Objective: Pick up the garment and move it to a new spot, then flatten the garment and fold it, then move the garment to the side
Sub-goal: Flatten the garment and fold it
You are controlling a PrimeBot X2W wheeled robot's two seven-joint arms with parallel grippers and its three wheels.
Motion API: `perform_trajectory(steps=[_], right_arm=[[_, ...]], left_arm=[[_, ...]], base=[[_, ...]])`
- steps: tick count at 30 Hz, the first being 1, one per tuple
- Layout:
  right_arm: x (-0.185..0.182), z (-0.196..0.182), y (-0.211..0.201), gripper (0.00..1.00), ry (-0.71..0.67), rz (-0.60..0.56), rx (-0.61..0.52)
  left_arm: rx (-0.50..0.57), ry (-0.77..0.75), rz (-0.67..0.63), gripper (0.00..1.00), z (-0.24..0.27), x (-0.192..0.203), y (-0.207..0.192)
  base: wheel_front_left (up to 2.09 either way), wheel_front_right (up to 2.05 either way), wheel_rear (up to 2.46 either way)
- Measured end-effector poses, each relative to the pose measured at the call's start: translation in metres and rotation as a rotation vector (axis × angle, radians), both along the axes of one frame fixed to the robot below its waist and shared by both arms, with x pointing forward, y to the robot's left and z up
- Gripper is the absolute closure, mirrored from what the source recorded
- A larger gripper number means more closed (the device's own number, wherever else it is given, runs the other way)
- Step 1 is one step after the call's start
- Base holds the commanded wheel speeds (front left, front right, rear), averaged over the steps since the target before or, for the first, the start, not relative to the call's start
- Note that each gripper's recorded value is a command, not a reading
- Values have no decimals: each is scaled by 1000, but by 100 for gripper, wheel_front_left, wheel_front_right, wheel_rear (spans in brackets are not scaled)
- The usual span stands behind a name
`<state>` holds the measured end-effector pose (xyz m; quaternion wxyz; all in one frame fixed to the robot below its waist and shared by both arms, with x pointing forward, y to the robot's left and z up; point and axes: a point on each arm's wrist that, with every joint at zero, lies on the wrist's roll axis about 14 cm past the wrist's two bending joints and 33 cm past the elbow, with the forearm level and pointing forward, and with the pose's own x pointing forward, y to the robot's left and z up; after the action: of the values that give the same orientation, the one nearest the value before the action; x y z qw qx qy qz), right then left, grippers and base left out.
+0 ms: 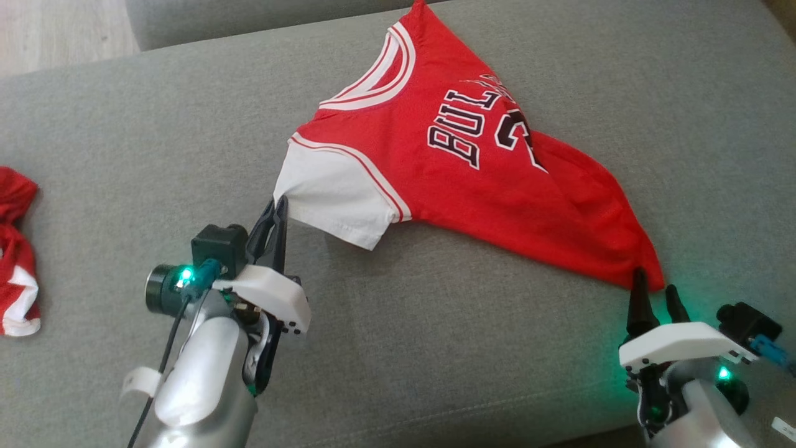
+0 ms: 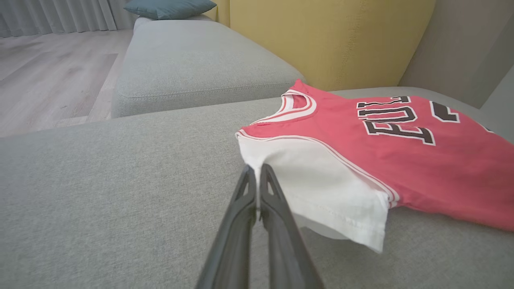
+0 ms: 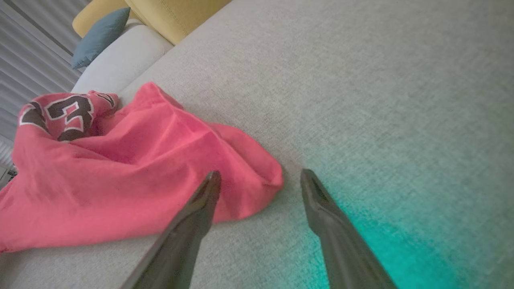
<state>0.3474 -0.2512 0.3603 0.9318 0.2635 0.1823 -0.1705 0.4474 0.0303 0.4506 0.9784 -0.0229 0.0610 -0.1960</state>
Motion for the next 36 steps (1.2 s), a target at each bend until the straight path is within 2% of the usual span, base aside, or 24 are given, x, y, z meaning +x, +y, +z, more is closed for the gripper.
perform_trajectory(steps=[5,6,7,14,20,28,32,36], right_arm=[[8,-6,4,0,19,-4,22],[11,-6,6,55,19,-3,29],[14,-5,7,100,16,2,31],[24,1,24,100,-2,59,42],[56,56,47,100,-194,144,32],[86,191,62,100,-557,258,-5],[82,268,57,100,-736,280,-55],[70,352,55,100,-926,288,-136]], left_arm=[[5,-4,6,100,0,0,4],[5,-4,8,100,0,0,4],[4,-5,9,100,1,0,5],[-9,-32,47,100,13,3,16],[-128,-96,114,100,48,7,32],[-386,-250,169,100,130,4,55],[-531,-407,136,100,213,-1,58],[-636,-590,95,100,297,-24,64]], base=[[0,0,0],[0,0,0],[0,0,0],[0,0,0],[0,0,0],[0,0,0],[0,0,0],[0,0,0]])
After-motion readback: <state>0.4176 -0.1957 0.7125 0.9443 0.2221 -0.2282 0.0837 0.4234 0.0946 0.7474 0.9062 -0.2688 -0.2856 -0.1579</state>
